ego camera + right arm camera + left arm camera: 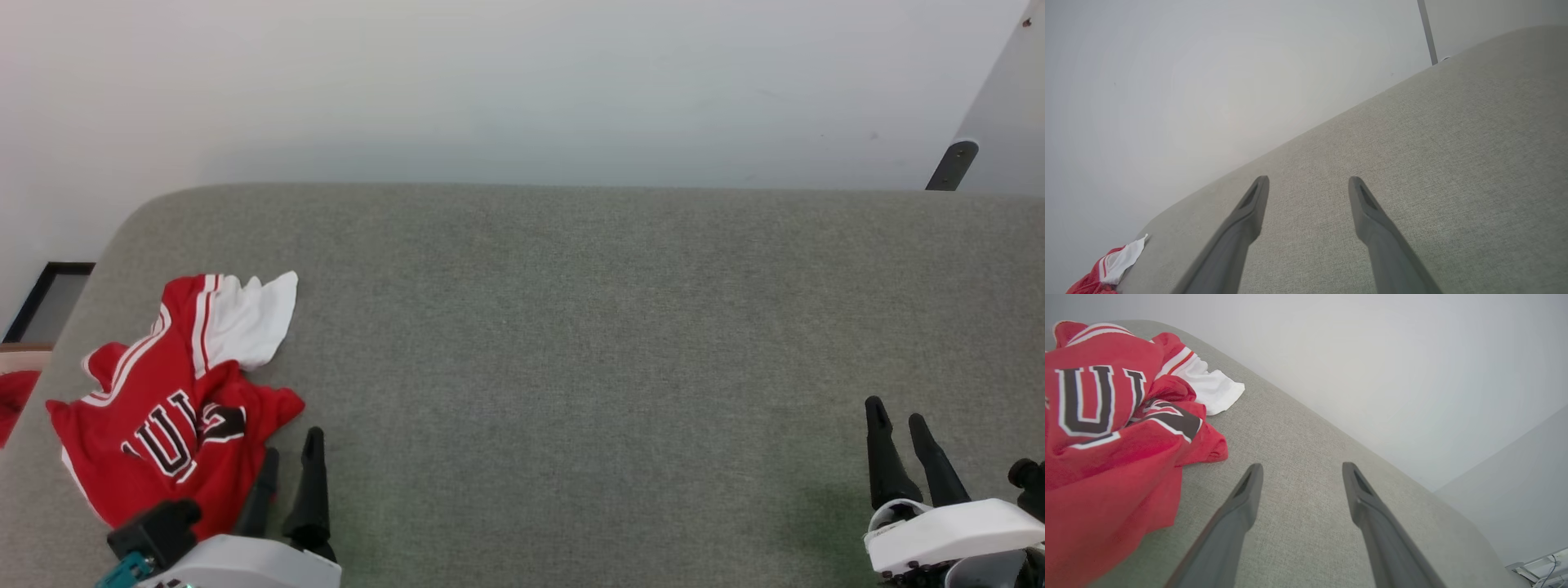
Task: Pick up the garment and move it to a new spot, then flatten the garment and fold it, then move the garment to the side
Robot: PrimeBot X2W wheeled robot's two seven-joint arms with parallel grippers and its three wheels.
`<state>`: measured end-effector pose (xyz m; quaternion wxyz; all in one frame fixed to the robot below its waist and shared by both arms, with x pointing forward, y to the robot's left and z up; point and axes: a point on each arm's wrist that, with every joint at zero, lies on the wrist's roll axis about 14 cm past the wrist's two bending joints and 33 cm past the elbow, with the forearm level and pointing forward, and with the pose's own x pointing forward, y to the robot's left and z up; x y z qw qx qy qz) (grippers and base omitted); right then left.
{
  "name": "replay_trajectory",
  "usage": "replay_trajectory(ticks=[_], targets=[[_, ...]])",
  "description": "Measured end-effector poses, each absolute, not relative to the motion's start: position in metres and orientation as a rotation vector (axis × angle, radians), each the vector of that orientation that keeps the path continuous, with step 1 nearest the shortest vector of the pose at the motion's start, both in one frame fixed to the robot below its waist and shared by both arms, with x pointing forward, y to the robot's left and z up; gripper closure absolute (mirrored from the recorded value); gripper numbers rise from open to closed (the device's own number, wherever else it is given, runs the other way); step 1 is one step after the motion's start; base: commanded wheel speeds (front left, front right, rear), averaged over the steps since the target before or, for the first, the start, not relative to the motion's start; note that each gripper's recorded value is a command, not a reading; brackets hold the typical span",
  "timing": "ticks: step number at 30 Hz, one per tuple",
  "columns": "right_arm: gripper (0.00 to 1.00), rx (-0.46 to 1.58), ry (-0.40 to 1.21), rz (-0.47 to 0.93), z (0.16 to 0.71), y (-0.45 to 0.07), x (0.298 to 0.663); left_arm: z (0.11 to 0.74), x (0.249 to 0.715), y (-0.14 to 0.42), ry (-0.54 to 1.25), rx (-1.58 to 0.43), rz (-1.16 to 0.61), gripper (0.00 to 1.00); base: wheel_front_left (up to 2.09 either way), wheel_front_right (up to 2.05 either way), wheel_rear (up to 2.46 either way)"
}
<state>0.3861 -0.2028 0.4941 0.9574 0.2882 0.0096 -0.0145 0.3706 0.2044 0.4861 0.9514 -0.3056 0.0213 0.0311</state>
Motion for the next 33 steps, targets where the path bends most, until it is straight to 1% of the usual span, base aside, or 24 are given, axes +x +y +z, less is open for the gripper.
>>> replay_trajectory(ticks=[15,33], targets=[[0.00,0.366,0.000,-0.015,0.498,-0.203,0.389,0.490,0.369,0.202,0.028,-0.418,0.050,0.00,0.00,0.00,0.00],[0.00,0.181,-0.039,0.018,0.507,-0.197,0.391,0.491,0.363,0.199,0.010,-0.227,0.034,0.00,0.00,0.00,0.00]])
